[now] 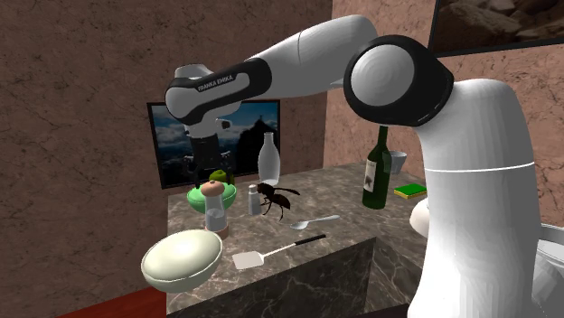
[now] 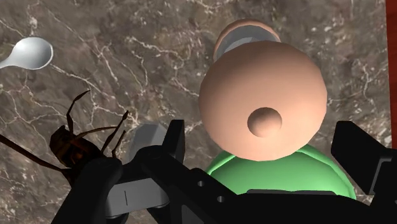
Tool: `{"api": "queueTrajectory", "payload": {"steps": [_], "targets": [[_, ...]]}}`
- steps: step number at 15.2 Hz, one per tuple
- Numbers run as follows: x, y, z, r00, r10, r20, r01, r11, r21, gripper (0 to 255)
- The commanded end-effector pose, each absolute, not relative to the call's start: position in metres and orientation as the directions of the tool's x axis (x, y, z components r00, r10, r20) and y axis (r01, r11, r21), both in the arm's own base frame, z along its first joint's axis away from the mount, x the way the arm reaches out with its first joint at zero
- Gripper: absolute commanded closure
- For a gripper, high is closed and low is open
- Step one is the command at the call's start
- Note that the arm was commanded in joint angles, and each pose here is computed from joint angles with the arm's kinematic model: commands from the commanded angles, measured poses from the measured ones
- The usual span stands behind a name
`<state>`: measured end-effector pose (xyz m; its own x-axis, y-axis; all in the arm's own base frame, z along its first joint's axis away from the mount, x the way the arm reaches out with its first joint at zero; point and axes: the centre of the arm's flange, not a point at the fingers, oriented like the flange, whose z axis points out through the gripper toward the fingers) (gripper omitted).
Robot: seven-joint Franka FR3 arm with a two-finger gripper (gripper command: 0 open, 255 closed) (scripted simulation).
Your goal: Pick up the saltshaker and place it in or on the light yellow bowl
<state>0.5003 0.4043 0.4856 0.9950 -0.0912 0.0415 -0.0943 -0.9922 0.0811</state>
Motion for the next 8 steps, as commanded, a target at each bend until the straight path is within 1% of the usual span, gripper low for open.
{"api": "queueTrajectory", "payload": {"steps": [1, 4, 5, 8], "targets": [[0.5002, 0.4042, 0.4852, 0.995, -0.091, 0.042, -0.094, -0.992, 0.081, 0], [0.5002, 0.4042, 0.4853, 0.995, -0.091, 0.042, -0.094, -0.992, 0.081, 0], [0.5002, 0.4042, 0.4853, 0.995, -0.091, 0.042, -0.094, -0.992, 0.081, 255], [0.5003, 0.4042, 0.4853, 0.995, -0.091, 0.042, -0.094, -0.992, 0.081, 255]]}}
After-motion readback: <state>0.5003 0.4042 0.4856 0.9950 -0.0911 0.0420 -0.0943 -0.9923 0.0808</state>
